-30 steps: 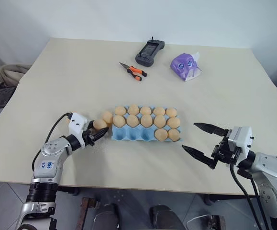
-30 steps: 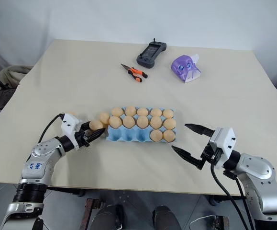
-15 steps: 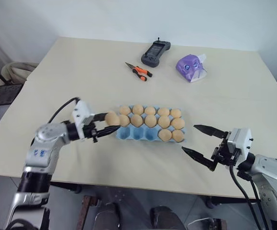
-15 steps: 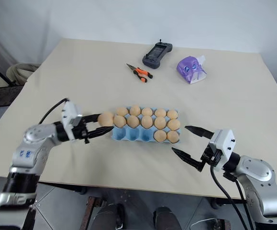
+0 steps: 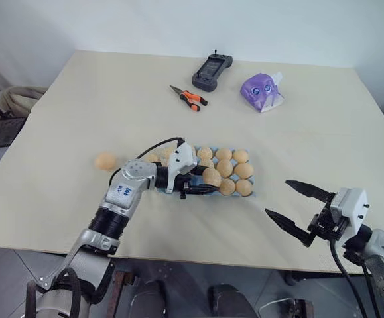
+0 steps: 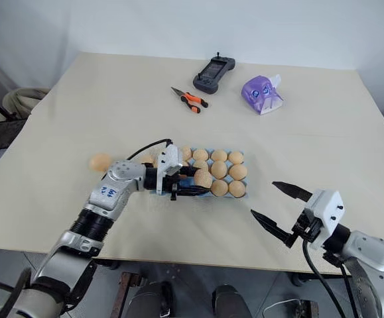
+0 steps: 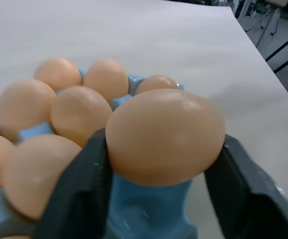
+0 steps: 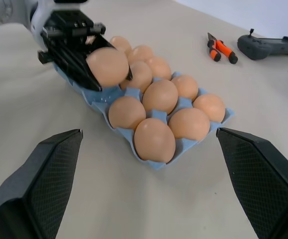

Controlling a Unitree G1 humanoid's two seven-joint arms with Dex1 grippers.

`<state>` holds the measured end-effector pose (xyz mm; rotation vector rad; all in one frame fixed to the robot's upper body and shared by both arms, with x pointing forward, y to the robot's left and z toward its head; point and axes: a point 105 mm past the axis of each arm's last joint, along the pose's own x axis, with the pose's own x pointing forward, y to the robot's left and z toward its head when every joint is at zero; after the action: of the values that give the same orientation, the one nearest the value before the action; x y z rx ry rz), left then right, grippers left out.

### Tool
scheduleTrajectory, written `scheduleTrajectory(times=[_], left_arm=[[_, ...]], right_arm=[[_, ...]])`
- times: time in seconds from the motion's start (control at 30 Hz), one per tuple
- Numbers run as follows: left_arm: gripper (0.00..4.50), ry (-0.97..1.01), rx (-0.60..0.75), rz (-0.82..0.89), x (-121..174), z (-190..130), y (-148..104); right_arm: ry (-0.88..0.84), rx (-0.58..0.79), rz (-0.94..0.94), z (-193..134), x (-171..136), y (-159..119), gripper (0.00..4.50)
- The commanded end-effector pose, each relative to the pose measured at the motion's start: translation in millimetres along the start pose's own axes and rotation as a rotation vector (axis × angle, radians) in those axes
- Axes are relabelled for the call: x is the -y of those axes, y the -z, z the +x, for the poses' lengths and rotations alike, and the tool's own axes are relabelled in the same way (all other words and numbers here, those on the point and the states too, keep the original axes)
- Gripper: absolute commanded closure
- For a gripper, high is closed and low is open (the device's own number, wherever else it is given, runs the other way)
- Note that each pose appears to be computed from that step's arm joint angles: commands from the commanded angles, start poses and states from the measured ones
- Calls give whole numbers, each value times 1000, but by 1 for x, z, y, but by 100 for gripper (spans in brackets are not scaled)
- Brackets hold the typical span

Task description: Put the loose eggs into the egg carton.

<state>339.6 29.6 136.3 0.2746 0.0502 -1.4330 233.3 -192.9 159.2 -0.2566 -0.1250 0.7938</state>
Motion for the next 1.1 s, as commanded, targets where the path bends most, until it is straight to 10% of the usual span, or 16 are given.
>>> scheduleTrajectory(times=[0.03, 0.43, 0.77, 1.1], left_arm=[[52, -8, 40, 84, -3, -1, -17], [6, -358, 139, 134, -15, -114, -30], [6, -758, -1, 52, 38, -213, 20], [6, -852, -28, -25, 63, -222, 45]], right_arm=[[-9, 42, -21, 4, -5, -11, 0], [-136, 91, -22, 27, -3, -14, 0], [-221, 123, -25, 41, -3, -15, 0], [-250, 130, -33, 47, 1, -14, 0]])
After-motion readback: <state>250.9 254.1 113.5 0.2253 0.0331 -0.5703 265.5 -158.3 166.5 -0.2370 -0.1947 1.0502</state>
